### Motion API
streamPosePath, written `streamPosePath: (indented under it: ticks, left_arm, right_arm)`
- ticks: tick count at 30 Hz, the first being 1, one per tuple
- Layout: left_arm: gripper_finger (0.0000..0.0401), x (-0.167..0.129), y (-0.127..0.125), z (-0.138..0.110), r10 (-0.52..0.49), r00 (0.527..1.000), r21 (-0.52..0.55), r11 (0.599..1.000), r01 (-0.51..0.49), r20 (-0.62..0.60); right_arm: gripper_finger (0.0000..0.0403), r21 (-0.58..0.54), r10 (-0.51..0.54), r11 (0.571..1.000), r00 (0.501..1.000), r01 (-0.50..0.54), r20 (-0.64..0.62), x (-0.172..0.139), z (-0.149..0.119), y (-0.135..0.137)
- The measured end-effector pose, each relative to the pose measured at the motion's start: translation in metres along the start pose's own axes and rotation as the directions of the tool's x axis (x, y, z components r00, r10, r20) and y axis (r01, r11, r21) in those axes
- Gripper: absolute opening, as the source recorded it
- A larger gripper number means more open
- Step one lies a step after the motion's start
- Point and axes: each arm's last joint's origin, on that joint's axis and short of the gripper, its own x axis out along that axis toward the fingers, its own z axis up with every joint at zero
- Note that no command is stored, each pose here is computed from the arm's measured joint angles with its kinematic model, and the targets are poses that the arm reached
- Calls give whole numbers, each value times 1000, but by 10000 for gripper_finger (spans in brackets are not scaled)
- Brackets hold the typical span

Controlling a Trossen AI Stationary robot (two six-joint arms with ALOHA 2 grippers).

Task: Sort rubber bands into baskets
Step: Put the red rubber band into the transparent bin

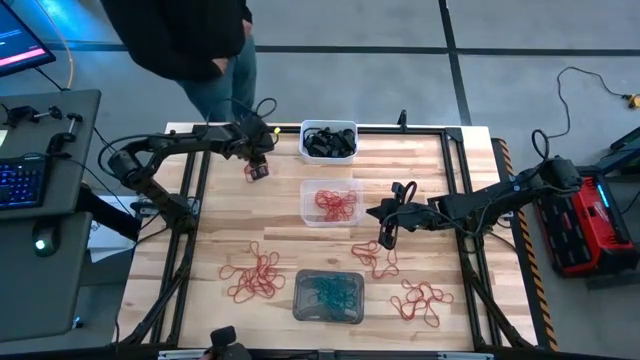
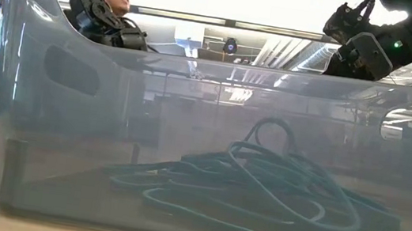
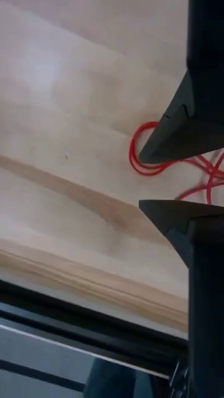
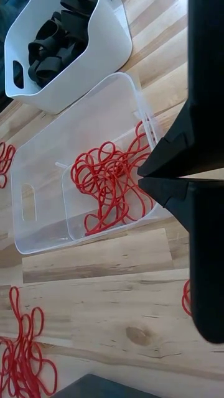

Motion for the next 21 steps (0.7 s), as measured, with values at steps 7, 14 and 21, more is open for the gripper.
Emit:
streamPosePath:
  ticks: [7,14,21]
  left_arm:
    - [82,1,0,1,-34,999,32,999,34,23]
    - [74,19,-3,-3,-56,997,65,996,59,-47]
    - [74,24,-5,-4,-39,997,95,994,46,-69]
  right_arm:
    - [0,0,0,1000,1000,0,0,0,0,0]
    - [0,1,0,1000,1000,0,2,0,0,0]
    - [0,1,0,1000,1000,0,2,0,0,0]
